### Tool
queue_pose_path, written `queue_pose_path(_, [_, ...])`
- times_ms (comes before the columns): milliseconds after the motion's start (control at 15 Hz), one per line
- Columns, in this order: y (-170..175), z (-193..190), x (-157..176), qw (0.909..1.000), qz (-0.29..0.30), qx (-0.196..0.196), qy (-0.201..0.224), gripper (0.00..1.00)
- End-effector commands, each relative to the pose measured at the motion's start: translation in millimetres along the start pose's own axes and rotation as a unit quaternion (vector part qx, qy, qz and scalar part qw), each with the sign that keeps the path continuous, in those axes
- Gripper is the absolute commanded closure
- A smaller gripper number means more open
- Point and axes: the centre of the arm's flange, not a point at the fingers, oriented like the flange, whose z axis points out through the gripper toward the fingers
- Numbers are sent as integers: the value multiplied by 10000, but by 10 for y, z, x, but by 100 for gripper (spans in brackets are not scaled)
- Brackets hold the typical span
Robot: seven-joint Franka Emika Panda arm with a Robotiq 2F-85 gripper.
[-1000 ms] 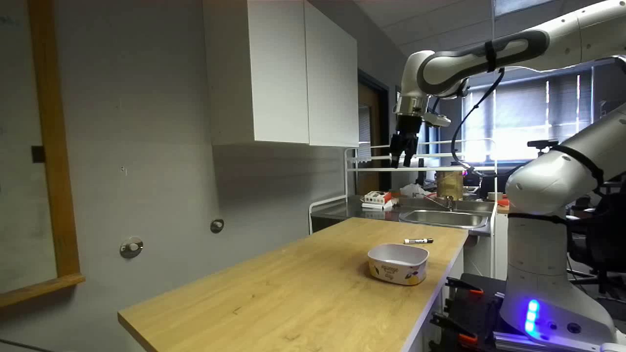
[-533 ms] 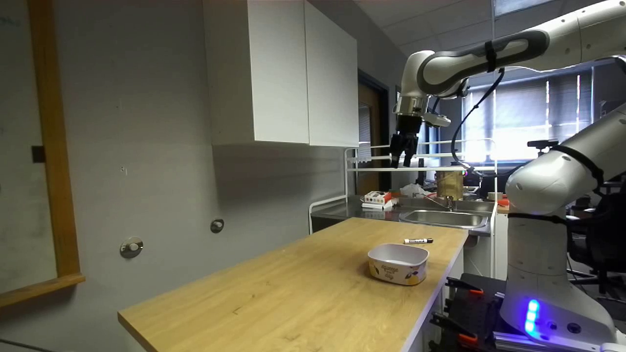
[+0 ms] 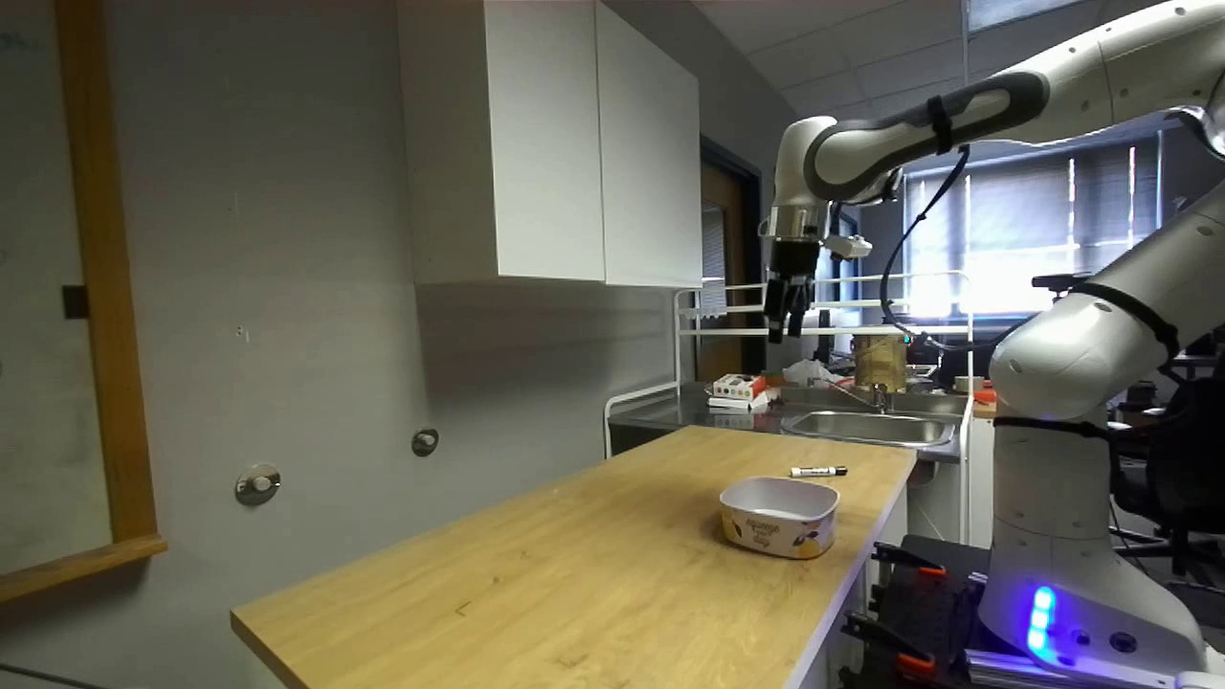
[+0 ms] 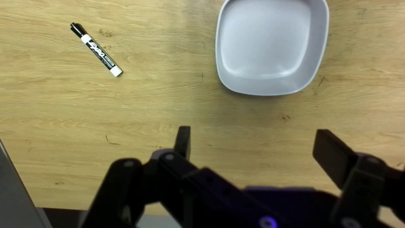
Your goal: Put the marker in the lunchbox
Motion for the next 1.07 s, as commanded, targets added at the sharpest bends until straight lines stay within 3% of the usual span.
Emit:
queue_pose_path(0, [363, 412, 265, 9979, -432, -297, -370, 0])
queue_pose_path(200, [784, 799, 401, 9949, -657, -417, -635, 0])
queue_pose_path(600, [1547, 1546, 624, 9924, -864, -19, -872, 0])
queue_pose_path(1000, [2052, 2355, 860, 9868, -1105, 97, -1181, 0])
